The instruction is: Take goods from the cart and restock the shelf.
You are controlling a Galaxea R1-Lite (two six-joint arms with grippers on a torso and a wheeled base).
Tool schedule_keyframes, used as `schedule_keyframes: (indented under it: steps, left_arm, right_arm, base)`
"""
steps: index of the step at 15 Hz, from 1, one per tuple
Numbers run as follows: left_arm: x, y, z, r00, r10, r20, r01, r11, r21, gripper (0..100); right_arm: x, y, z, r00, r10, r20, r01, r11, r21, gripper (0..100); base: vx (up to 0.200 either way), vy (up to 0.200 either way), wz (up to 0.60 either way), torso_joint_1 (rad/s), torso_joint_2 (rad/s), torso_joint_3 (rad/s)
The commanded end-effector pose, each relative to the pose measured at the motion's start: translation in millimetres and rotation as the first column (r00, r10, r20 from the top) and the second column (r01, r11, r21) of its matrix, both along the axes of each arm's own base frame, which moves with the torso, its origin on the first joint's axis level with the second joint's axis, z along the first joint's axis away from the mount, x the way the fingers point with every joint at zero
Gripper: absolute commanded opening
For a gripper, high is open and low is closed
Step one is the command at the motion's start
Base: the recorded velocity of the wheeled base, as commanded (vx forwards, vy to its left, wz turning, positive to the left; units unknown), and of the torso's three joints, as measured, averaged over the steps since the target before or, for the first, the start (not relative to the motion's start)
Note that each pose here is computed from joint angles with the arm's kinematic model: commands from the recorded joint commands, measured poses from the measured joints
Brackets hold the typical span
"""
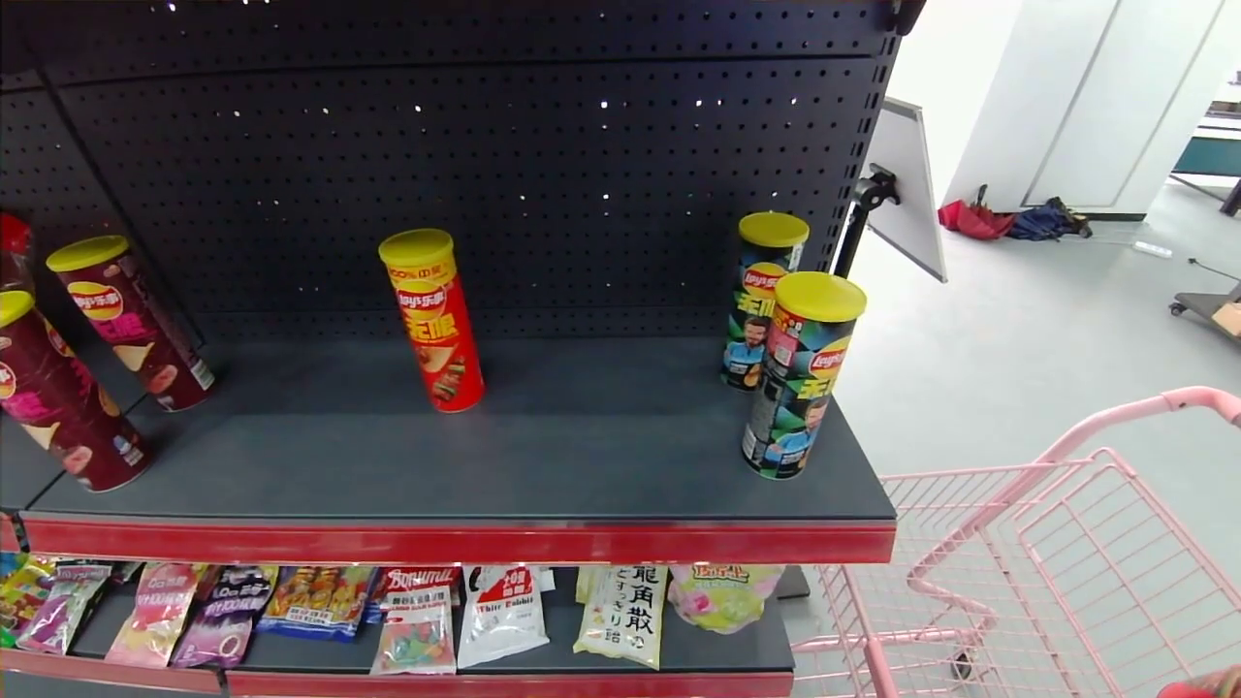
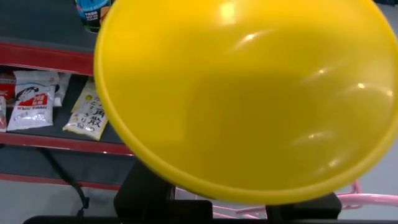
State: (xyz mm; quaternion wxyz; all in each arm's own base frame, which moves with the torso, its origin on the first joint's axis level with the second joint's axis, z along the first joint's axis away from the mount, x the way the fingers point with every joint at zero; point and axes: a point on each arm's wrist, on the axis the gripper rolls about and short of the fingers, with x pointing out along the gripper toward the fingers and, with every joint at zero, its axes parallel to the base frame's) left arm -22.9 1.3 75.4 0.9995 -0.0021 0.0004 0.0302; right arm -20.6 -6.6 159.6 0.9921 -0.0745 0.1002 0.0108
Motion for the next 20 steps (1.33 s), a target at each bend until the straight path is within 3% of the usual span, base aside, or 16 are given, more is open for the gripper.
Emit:
schedule_keyframes:
  steps: [1, 14, 20]
  left_arm:
    - [0.1, 0.0, -0.1, 1.000, 0.001, -0.001, -0.001, 1.000, 0.000, 100]
    - [0.1, 0.0, -0.1, 1.000, 0.001, -0.001, -0.001, 1.000, -0.002, 100]
    - [0.1, 0.0, -0.1, 1.000, 0.001, -0.001, -0.001, 1.000, 0.000, 100]
  right_arm:
    - [-11.8, -2.0, -15.0, 0.999, 0.002, 0.055, -0.003, 1.000, 0.008, 0]
    - [-16.1, -2.6, -29.4, 0.998, 0.004, 0.068, -0.005, 1.000, 0.015, 0]
    - [-16.6, -2.7, -38.8, 0.998, 0.004, 0.068, -0.005, 1.000, 0.015, 0]
  base:
    - [0.000, 0.200, 0.00, -0.012, -0.01, 0.007]
    - [0.000, 0.200, 0.00, 0.002, 0.00, 0.002]
    - [0.033, 0.000, 0.00, 0.000, 0.00, 0.000]
